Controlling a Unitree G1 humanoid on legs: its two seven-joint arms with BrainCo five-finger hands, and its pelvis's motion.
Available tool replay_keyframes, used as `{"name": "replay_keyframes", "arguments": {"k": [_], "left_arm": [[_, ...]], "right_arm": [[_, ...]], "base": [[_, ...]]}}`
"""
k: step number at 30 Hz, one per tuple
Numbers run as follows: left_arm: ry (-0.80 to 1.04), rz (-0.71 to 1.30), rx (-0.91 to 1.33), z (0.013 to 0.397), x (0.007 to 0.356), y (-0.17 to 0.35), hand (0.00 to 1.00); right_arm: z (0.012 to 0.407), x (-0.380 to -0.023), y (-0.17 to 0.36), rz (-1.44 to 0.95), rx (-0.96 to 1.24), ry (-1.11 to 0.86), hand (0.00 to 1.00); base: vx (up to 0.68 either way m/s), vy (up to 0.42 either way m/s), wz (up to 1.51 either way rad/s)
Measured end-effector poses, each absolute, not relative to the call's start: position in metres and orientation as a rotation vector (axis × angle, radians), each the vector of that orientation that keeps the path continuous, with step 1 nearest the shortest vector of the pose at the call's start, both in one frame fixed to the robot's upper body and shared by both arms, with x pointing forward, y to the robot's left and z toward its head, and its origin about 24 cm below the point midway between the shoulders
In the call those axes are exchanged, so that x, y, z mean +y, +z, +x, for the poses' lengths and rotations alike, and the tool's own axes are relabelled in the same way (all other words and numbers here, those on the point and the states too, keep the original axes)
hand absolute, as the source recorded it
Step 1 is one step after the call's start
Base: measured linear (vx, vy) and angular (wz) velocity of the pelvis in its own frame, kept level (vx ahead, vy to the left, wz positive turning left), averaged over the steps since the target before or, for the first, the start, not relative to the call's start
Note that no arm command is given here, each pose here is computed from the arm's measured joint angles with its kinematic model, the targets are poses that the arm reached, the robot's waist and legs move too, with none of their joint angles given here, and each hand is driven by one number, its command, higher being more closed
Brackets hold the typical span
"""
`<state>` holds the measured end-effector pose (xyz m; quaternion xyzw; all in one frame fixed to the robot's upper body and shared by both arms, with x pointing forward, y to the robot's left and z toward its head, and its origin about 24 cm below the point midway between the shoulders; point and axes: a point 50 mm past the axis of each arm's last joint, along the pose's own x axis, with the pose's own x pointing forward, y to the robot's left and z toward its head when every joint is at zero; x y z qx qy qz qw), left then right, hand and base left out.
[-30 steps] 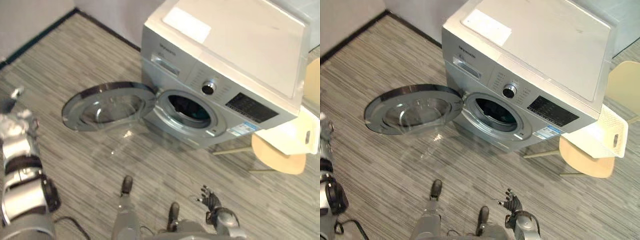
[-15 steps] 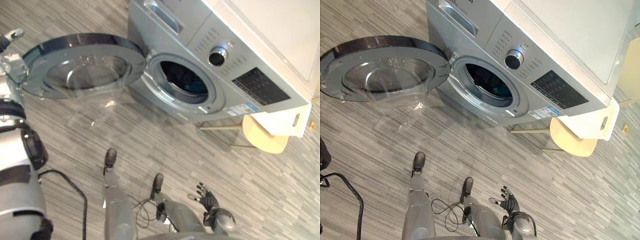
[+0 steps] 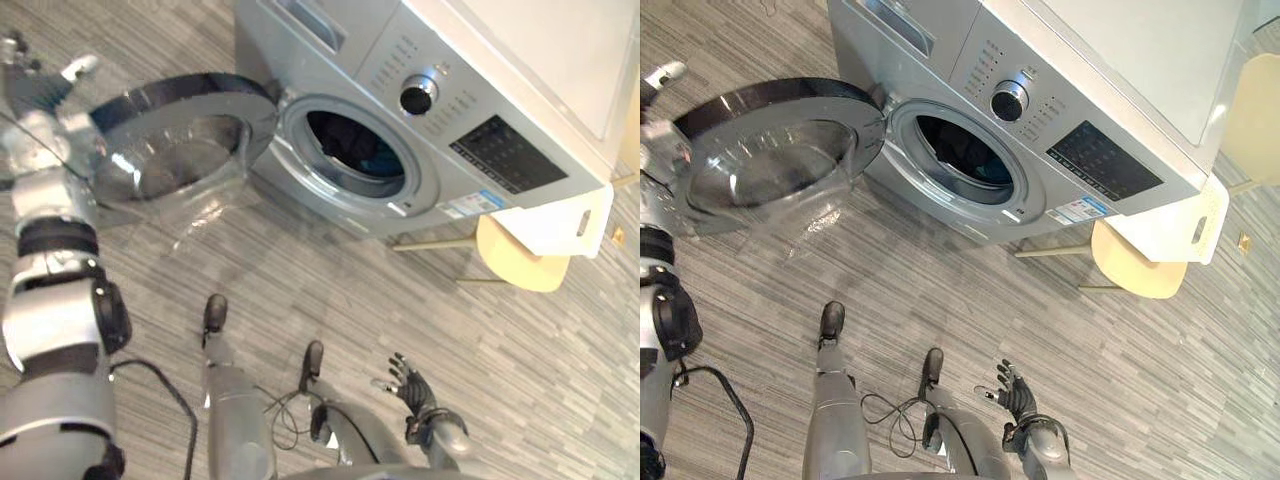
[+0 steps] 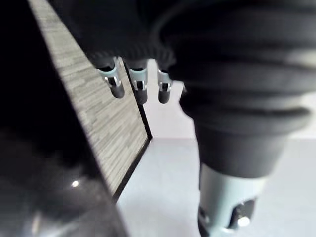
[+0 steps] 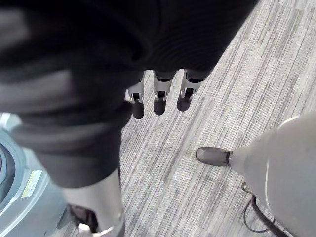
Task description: Pick up the laundry basket with both hands and put the clothes into the washing machine.
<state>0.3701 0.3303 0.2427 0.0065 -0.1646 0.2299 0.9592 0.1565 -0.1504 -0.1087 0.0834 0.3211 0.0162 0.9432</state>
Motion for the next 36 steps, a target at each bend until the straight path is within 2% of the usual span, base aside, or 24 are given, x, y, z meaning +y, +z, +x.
{"name": "replay_keyframes", "arguments": {"k": [4,7,8,10,12,13,14,15,18,21,23,29,33,36], "left_arm": [[0.233,-0.056,-0.305,0.38,0.271,0.191,0.0],[0.024,-0.088,-0.159,0.373,0.22,0.128,0.0],[-0.088,-0.102,-0.056,0.363,0.19,0.092,0.0],[-0.164,-0.133,0.048,0.348,0.159,0.055,0.0],[-0.394,-0.048,0.288,0.318,0.118,0.004,0.0],[-0.448,-0.05,0.35,0.307,0.105,-0.009,0.0],[-0.536,-0.083,0.449,0.288,0.078,-0.029,0.0],[-0.618,-0.139,0.514,0.27,0.05,-0.039,0.0],[-0.693,-0.313,0.537,0.254,0.008,-0.035,0.0],[-0.709,-0.375,0.529,0.249,-0.001,-0.032,0.0],[-0.689,-0.374,0.541,0.245,0.008,-0.038,0.0],[-0.457,-0.322,0.617,0.219,0.081,-0.079,0.0],[-0.282,-0.269,0.697,0.186,0.133,-0.105,0.0],[-0.185,-0.251,0.772,0.167,0.154,-0.12,0.0]], "right_arm": [[0.156,-0.157,-0.111,0.117,0.674,0.049,0.0],[0.162,-0.154,-0.112,0.085,0.674,0.077,0.0],[0.162,-0.15,-0.116,0.072,0.701,0.099,0.0],[0.162,-0.144,-0.122,0.055,0.74,0.134,0.0],[0.161,-0.139,-0.128,0.061,0.787,0.145,0.0],[0.161,-0.138,-0.129,0.061,0.794,0.146,0.0],[0.16,-0.138,-0.131,0.057,0.806,0.147,0.0],[0.158,-0.137,-0.132,0.055,0.819,0.146,0.0],[0.146,-0.143,-0.14,0.041,0.875,0.114,0.0],[0.13,-0.159,-0.147,0.034,0.934,0.056,0.0],[0.124,-0.168,-0.149,0.011,0.959,0.027,0.0],[0.113,-0.177,-0.155,0.014,1.005,-0.027,0.0],[0.111,-0.176,-0.156,0.019,1.015,-0.029,0.0],[0.109,-0.177,-0.157,0.021,1.024,-0.033,0.0]], "base": [[-0.05,0.062,0.22],[-0.06,0.107,0.08],[-0.09,0.131,-0.02],[-0.07,0.136,-0.17],[-0.02,0.132,-0.38],[-0.03,0.116,-0.39],[-0.05,0.124,-0.39],[-0.04,0.102,-0.38],[-0.05,0.039,-0.25],[-0.02,0.0,0.06],[0.03,-0.028,0.25],[0.07,-0.022,0.34],[0.09,-0.02,0.19],[0.08,-0.03,0.2]]}}
